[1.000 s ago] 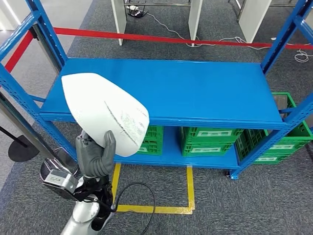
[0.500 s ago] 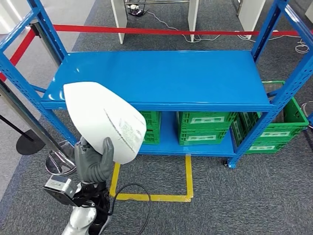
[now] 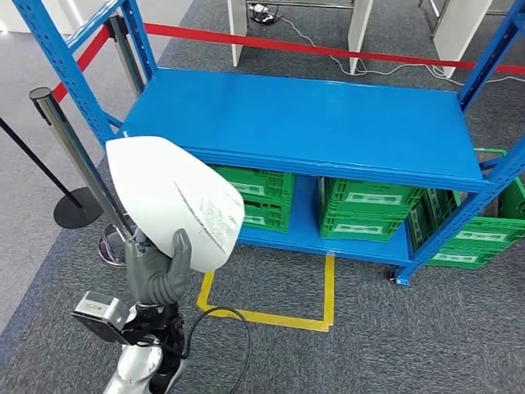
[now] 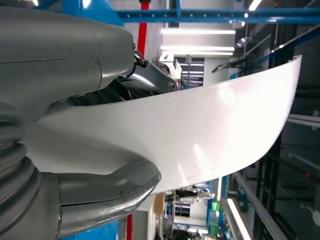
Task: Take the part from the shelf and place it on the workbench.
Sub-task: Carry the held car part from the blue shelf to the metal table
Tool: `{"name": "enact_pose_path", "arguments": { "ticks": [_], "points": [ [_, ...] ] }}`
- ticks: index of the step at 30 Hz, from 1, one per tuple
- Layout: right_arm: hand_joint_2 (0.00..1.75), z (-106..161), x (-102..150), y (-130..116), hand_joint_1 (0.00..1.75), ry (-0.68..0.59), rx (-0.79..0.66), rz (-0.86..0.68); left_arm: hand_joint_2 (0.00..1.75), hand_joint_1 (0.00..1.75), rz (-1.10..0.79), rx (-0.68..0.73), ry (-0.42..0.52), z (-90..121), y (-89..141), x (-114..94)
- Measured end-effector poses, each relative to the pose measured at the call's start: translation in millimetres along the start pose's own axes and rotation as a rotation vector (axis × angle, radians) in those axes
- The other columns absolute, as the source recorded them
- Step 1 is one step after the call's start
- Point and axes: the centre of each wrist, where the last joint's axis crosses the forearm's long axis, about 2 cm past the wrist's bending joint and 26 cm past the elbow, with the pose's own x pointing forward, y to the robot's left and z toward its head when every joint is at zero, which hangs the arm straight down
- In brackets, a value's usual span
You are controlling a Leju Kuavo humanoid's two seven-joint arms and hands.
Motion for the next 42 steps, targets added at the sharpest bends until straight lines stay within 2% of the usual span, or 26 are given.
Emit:
{"name": "enact_pose_path", "arguments": {
  "ticks": [14,24,29,42],
  "points": [
    [0.0,0.1,-4.0,1.6,0.0,-0.042,0.031,0.053,1.75,1.75,-0.064,-0.027,0.003,1.1,5.8,2.6],
    [0.0,-0.3,6.2,4.6,0.0,-0.069,0.03,0.072,1.75,1.75,-0.07,-0.023,-0.01,-1.2,8.7,8.8],
    [0.0,-0.4,2.7,6.7,0.0,-0.063,0.033,0.077,1.75,1.75,-0.072,-0.029,-0.011,-1.3,8.8,9.3],
    [0.0,-0.6,23.5,49.9,0.0,-0.075,0.034,0.029,1.75,1.75,-0.007,-0.043,-0.006,-12.8,-1.3,5.2]
  ]
}}
